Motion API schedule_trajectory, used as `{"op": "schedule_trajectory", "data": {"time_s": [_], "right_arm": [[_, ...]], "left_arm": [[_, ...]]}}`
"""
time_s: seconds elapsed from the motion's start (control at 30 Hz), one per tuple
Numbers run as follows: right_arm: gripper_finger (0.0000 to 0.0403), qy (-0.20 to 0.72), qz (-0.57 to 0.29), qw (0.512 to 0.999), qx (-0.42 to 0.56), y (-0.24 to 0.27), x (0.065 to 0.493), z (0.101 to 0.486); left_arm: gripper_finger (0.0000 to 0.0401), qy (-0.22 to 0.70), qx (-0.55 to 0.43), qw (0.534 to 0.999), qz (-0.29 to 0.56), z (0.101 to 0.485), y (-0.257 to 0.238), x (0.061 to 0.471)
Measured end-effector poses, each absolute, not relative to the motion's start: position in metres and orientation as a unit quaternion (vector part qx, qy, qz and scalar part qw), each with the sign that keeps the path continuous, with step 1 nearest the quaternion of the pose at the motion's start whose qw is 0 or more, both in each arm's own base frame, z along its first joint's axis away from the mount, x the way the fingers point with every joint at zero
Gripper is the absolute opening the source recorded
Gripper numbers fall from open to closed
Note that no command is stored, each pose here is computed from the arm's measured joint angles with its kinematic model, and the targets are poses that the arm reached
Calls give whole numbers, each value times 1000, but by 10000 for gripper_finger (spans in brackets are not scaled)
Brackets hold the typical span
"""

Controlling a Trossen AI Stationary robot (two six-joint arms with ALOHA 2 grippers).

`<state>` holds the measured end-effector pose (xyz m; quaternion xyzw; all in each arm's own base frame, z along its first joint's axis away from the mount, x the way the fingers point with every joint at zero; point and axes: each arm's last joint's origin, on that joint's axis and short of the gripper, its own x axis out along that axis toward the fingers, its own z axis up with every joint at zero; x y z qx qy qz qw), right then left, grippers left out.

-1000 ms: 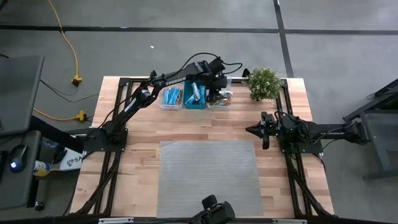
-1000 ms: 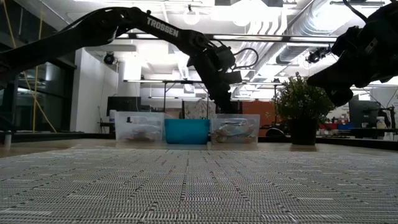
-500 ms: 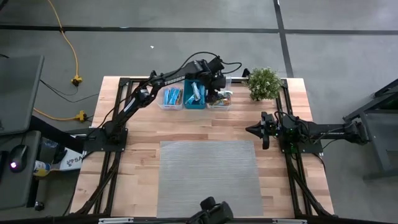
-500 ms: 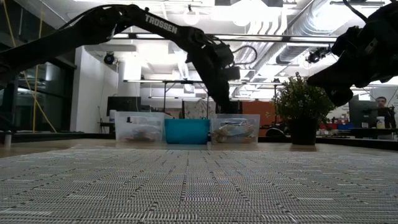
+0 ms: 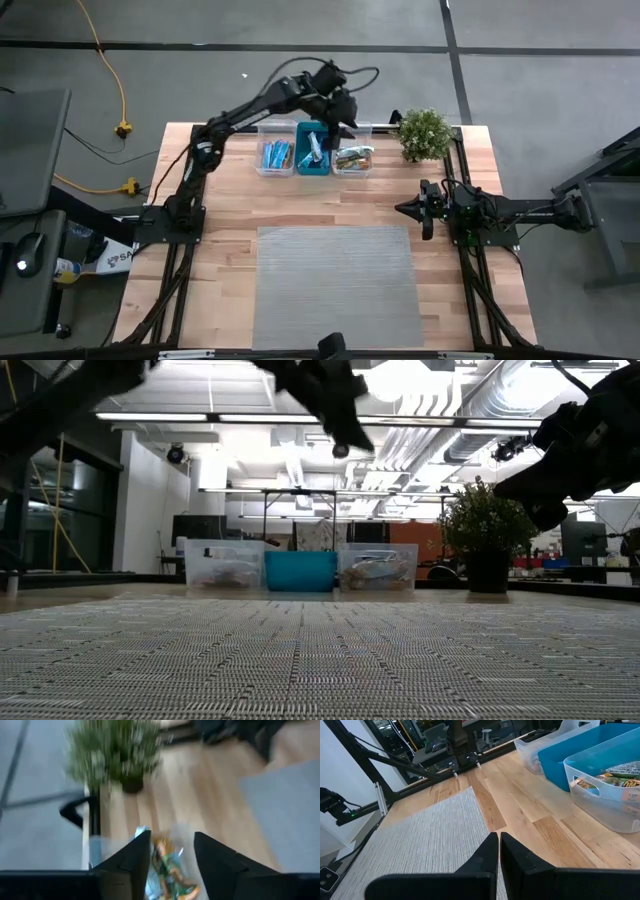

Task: Pick and place Granola Bars by type
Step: Return to Home Position

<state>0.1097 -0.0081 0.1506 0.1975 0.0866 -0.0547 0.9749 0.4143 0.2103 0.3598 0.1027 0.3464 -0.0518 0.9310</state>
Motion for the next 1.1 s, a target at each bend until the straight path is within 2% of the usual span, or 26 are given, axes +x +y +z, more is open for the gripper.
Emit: {"op": "schedule_trajectory", "data": {"time_s": [0.4, 0.77, 0.93, 1.1], "right_arm": [[0, 87, -55, 975, 198, -8, 110, 151], [0, 87, -55, 975, 198, -8, 110, 151], [0, 87, -55, 975, 198, -8, 110, 151], [0, 87, -55, 975, 198, -8, 110, 151]], "left_arm": [[6, 197, 164, 964, -69, 488, 146, 327], [1, 167, 228, 958, 54, 557, 79, 215], [0, 157, 226, 956, 106, 566, 56, 163], [0, 146, 199, 960, 134, 555, 36, 117]]}}
